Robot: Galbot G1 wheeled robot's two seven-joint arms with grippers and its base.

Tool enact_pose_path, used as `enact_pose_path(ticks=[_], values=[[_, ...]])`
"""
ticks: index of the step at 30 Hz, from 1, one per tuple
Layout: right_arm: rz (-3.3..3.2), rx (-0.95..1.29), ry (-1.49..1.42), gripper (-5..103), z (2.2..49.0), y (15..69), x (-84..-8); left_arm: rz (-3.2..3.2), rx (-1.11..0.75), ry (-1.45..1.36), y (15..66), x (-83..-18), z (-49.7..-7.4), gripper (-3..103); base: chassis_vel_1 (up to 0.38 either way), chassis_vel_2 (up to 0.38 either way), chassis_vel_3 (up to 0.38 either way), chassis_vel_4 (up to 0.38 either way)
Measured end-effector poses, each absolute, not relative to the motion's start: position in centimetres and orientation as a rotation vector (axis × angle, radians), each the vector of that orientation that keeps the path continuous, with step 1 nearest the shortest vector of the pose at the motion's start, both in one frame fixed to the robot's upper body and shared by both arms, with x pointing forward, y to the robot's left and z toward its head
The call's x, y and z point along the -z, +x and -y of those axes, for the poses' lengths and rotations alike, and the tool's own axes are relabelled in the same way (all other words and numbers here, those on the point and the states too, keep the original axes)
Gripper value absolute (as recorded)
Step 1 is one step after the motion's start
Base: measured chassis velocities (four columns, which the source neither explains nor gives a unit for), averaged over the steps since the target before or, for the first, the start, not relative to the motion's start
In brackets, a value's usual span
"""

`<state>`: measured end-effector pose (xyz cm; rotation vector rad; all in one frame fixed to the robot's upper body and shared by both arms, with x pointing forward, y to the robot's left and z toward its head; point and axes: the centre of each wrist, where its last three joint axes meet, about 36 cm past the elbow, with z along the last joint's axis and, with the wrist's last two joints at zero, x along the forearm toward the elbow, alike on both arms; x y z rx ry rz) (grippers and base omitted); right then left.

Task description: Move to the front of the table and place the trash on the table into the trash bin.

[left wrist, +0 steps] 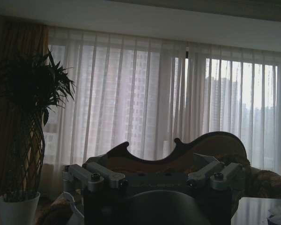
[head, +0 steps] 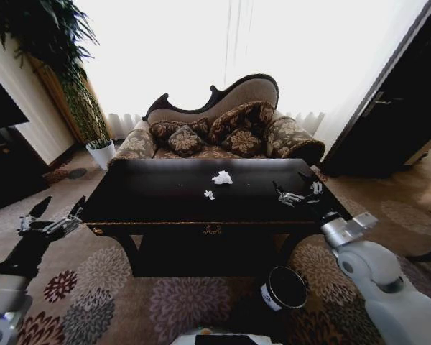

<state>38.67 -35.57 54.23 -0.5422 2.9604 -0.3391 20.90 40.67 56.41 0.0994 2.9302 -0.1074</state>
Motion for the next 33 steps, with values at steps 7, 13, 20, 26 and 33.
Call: enact_pose_path(ticks=[7,13,20,26,33], values=[[-3.02,0.349,-0.587,100,36.5,42.7,-54.6,-2.946,0.103,0.099,20.8,-55.9,-40.1,100,0.0,0.0,0.0,0.0],[-3.083,0.259,-0.63,100,35.5,45.9,-54.4,-2.964,0.101,0.076,20.4,-55.5,-39.8,100,0.0,0.0,0.0,0.0],[-3.086,0.193,-0.653,100,31.4,49.6,-55.5,-2.979,0.093,0.053,19.9,-55.2,-39.5,100,0.0,0.0,0.0,0.0],[-3.067,0.182,-0.688,100,28.1,52.2,-56.1,-2.992,0.081,0.04,19.5,-55.1,-39.3,100,0.0,0.0,0.0,0.0],[-3.135,0.224,-0.764,100,26.0,54.6,-54.3,-3.0,0.073,0.027,19.2,-55.1,-39.3,100,0.0,0.0,0.0,0.0]])
